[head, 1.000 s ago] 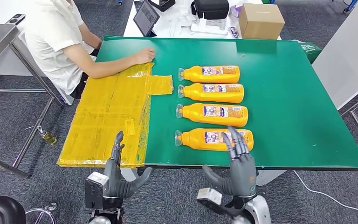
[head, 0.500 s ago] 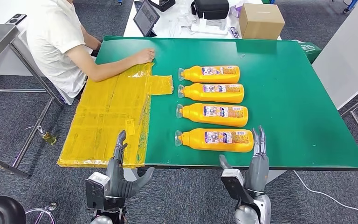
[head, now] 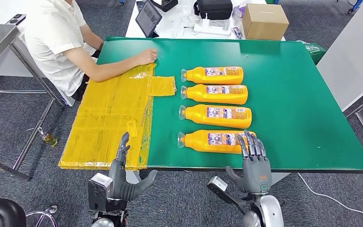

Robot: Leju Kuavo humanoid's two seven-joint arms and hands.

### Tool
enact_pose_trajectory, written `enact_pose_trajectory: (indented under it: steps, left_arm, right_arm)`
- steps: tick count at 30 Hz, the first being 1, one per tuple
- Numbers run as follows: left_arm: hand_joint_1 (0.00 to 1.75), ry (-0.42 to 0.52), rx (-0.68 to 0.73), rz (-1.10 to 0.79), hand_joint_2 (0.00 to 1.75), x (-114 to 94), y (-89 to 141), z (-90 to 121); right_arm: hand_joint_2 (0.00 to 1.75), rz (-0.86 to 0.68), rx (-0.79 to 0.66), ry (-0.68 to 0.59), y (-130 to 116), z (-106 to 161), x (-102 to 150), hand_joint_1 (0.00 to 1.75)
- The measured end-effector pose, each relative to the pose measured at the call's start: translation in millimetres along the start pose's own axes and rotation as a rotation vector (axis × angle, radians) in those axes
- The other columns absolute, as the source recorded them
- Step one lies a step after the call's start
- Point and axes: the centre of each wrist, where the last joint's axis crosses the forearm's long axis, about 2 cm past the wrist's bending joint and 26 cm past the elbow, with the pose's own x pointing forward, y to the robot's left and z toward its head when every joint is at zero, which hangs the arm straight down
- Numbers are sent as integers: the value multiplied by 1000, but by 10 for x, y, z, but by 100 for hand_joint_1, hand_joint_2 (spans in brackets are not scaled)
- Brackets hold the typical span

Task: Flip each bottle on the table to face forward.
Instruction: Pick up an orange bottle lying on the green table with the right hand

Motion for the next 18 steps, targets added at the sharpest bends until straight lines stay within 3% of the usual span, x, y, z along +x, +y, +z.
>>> enact_pose_trajectory:
  steps: [14,18]
  left_arm:
    - [0,1,-9,0,175,-13,-5,-22]
    - [0,0,-15,3,175,-14,-8,-28]
  right_arm:
    - [175,45,-15,15,-41,-110,-54,0]
    - [175,47,-19,78,-38,-149,-85,0]
